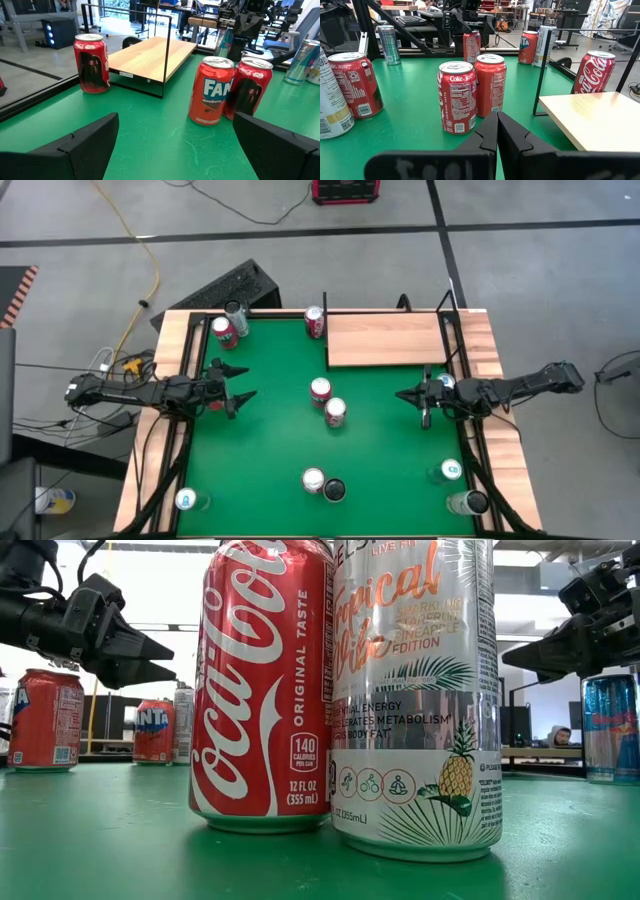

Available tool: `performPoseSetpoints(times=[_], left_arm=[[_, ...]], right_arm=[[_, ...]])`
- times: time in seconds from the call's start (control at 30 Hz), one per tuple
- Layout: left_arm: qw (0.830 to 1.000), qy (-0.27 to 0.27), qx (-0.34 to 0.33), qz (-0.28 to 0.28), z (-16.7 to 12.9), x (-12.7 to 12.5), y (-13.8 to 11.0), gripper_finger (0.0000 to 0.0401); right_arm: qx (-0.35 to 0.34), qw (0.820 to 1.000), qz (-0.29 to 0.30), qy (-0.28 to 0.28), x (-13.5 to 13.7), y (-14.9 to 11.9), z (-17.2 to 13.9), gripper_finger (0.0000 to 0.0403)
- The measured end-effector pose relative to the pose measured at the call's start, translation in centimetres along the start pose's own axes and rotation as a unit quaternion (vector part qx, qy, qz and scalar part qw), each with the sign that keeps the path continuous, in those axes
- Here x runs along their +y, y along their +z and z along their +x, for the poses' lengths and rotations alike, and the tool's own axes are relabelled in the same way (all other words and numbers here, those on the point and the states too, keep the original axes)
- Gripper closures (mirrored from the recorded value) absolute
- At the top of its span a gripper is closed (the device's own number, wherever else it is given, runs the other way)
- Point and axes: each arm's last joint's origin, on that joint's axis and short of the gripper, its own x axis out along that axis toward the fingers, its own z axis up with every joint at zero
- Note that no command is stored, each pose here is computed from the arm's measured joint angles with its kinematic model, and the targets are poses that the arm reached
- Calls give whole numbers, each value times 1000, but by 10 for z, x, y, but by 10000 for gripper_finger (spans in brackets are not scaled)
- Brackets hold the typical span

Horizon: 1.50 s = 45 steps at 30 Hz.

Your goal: Place canned beverage on shelf

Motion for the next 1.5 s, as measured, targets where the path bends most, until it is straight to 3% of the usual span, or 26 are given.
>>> performPoseSetpoints(times=[0.6,1.13,1.3,1.43,1.5], left_arm=[[1000,0,0,-5,0,0,0,24],[986,9,-16,-167,0,0,3,24],[979,-28,-90,-179,-2,-2,20,24],[975,-53,-160,-143,-5,-3,35,24],[978,-62,-161,-115,-3,-5,40,24]], right_arm=[[0,1000,0,0,0,0,0,371],[-8,1000,4,0,0,2,0,371],[-54,998,11,0,0,22,-3,371],[-99,995,-5,-1,-1,45,-7,371],[-105,994,-18,-3,-1,54,-8,371]])
